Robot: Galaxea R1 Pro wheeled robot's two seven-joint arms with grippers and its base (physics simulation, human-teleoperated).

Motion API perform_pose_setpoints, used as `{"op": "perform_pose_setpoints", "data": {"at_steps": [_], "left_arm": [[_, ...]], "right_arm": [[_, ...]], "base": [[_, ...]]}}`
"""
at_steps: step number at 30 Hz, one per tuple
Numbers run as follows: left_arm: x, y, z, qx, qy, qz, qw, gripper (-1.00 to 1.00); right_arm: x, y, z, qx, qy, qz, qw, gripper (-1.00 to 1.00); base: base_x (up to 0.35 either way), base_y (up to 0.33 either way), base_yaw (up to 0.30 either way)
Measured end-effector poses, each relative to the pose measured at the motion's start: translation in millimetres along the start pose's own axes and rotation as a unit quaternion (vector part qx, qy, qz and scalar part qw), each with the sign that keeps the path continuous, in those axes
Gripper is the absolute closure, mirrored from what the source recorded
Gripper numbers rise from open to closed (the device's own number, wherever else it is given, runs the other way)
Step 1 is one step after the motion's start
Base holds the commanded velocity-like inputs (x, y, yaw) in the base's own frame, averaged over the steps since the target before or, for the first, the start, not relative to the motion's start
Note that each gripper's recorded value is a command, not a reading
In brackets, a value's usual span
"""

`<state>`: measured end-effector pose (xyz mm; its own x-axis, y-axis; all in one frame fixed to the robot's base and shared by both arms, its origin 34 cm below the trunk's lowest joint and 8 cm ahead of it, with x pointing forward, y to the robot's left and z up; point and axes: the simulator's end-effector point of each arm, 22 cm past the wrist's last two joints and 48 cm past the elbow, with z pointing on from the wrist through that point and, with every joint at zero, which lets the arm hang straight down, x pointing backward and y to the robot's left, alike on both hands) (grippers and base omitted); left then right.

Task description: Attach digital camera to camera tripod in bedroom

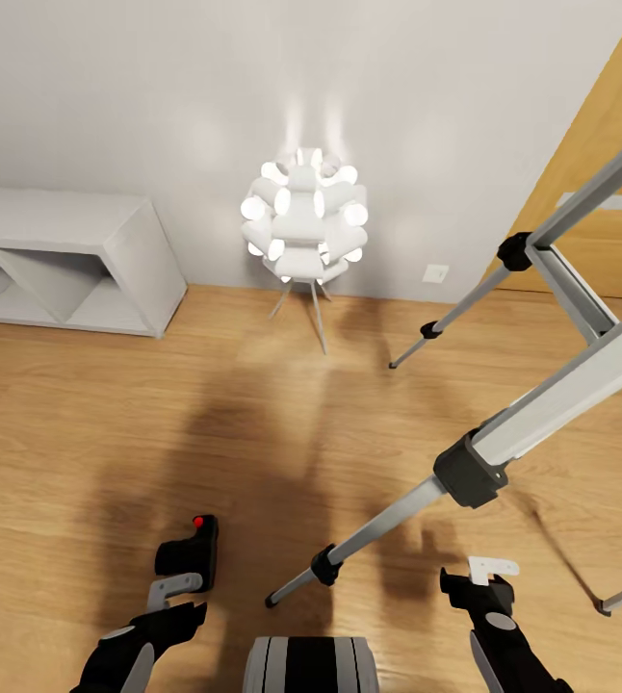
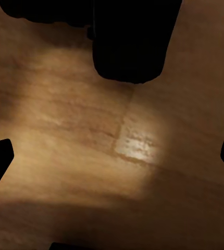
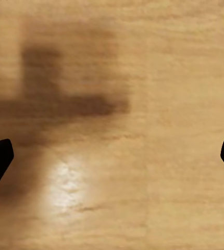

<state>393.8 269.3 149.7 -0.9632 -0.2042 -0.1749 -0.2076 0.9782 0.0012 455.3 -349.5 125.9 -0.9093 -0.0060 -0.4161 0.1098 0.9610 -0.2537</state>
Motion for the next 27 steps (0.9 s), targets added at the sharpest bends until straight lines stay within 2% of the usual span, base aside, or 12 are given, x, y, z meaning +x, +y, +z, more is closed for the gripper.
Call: {"op": "perform_pose_setpoints", "data": {"at_steps": [3,4,9,17,21,27], "left_arm": [[-1,-3,-0.3,0.002,-0.002,-0.001,1.0000,-1.00],[1,-15,-0.7,0.012,-0.002,-0.006,0.9999,-1.00],[1,-27,-0.4,0.020,-0.005,-0.011,0.9997,-1.00],[-10,-30,3.6,0.021,-0.021,-0.016,0.9994,-1.00],[-17,-31,11.9,0.019,-0.029,-0.017,0.9993,-1.00],[-28,-26,24.8,0.004,-0.052,-0.004,0.9986,-1.00]], "right_arm": [[0,-2,0.2,0.001,0.000,0.000,1.0000,-1.00],[-3,-2,0.3,0.001,-0.008,0.002,1.0000,-1.00],[-15,0,-0.4,-0.001,-0.033,0.005,0.9994,-1.00],[-17,1,-0.7,-0.003,-0.039,0.005,0.9992,-1.00],[-18,2,-0.7,-0.005,-0.040,0.005,0.9992,-1.00],[-18,2,-0.6,-0.006,-0.041,0.005,0.9991,-1.00]], "base": [[0.000,0.000,0.000],[0.000,0.000,0.000],[0.000,0.000,0.000],[0.000,0.000,0.000],[0.000,0.000,0.000],[0.000,0.000,0.000]]}}
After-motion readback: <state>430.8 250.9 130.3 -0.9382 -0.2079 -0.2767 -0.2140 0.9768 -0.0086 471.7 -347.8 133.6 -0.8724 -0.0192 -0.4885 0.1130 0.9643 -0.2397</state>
